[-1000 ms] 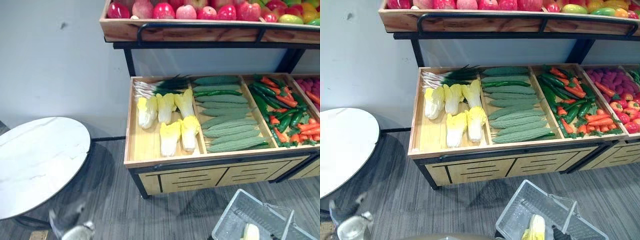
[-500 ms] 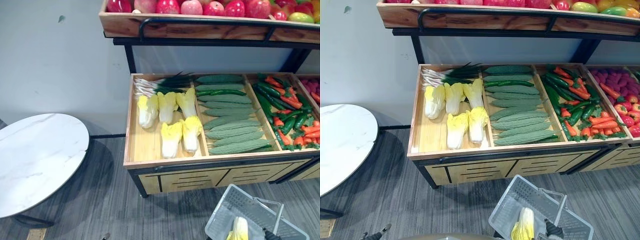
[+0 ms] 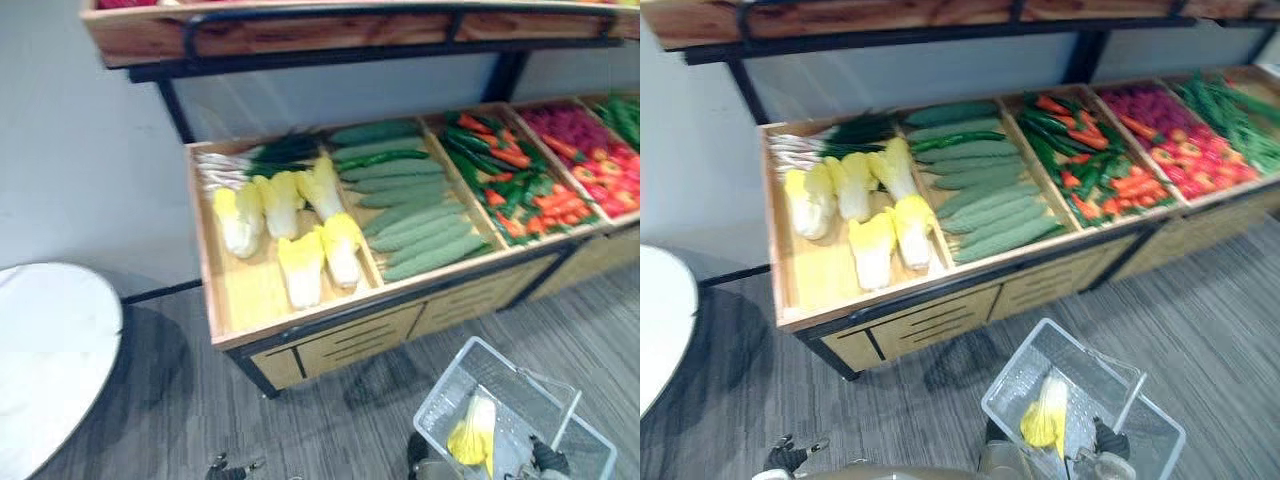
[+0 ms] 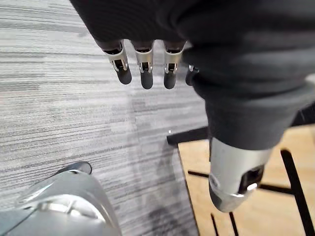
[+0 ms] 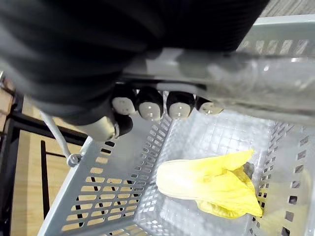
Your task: Pick vegetable in the basket
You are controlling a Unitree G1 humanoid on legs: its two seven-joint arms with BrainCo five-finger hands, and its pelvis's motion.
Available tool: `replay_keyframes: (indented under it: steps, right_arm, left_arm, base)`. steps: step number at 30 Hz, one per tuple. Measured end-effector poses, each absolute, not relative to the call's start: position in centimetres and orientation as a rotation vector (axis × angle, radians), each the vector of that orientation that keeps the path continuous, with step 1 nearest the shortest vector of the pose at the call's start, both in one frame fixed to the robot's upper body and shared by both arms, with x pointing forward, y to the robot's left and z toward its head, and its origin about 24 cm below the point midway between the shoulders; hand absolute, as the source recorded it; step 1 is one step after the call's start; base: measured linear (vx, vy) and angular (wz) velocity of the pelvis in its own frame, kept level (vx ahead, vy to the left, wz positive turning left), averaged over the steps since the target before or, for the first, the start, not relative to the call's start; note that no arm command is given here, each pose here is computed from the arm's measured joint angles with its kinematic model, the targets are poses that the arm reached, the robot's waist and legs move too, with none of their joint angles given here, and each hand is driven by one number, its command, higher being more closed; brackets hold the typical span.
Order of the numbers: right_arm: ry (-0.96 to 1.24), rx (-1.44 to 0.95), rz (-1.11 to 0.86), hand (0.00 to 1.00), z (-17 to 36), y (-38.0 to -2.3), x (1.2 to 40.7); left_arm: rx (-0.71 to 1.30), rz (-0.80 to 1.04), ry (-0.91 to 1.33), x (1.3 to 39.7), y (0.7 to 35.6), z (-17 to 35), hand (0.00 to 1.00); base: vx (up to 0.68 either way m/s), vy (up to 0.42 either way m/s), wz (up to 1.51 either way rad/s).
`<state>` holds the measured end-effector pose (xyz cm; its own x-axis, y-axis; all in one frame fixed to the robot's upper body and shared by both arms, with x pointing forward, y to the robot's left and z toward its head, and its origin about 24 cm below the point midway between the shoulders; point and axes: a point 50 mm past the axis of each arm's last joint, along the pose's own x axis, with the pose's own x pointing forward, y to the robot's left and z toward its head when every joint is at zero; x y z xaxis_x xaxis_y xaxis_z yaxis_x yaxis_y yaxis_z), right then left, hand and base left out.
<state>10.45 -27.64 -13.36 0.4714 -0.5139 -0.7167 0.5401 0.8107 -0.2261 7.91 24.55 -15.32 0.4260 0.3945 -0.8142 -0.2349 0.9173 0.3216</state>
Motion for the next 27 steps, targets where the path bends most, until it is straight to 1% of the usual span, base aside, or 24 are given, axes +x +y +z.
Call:
replay_keyframes:
  steps: [3,6,10,12,13,19,23,27]
  right_arm:
    - [0.836,0.023,-0.633,1.0,-13.0,-27.7,11.4]
    - [0.844,-0.009,-0.57,1.0,-13.1,-27.0,11.7]
    - [0.873,0.0,-0.545,1.0,-13.6,-26.5,11.7]
    - [0.88,0.016,-0.531,1.0,-13.6,-26.1,12.4]
    - [0.894,0.023,-0.55,1.0,-13.8,-26.2,12.2]
    - [0.93,-0.014,-0.496,1.0,-14.3,-25.3,11.6]
    - [0.931,-0.028,-0.498,1.0,-14.2,-25.7,11.3]
    - [0.931,-0.066,-0.525,1.0,-13.8,-27.3,10.6]
  left_arm:
    - [0.214,0.356,1.027,8.8,24.8,-14.9,0.0]
    - [0.23,0.335,1.055,7.4,24.9,-15.1,0.0]
    - [0.221,0.318,1.04,8.0,24.7,-15.0,0.0]
    - [0.228,0.314,1.031,8.4,24.9,-14.9,0.0]
    - [0.237,0.314,1.021,8.9,25.1,-14.8,0.0]
    - [0.195,0.299,1.017,9.3,23.5,-15.1,0.0]
    - [0.203,0.338,1.025,8.8,24.0,-15.1,0.0]
    - [0.185,0.307,1.041,8.3,22.3,-15.6,0.0]
  base:
    - [-0.08,0.138,-1.06]
    - [0.01,0.009,-1.4]
    - [0.0,-0.134,-1.57]
    - [-0.01,-0.217,-1.26]
    - [0.04,-0.234,-1.19]
    - [0.0,-0.167,-0.98]
    - [-0.03,-0.014,-1.13]
    - [-0.01,0.142,-1.09]
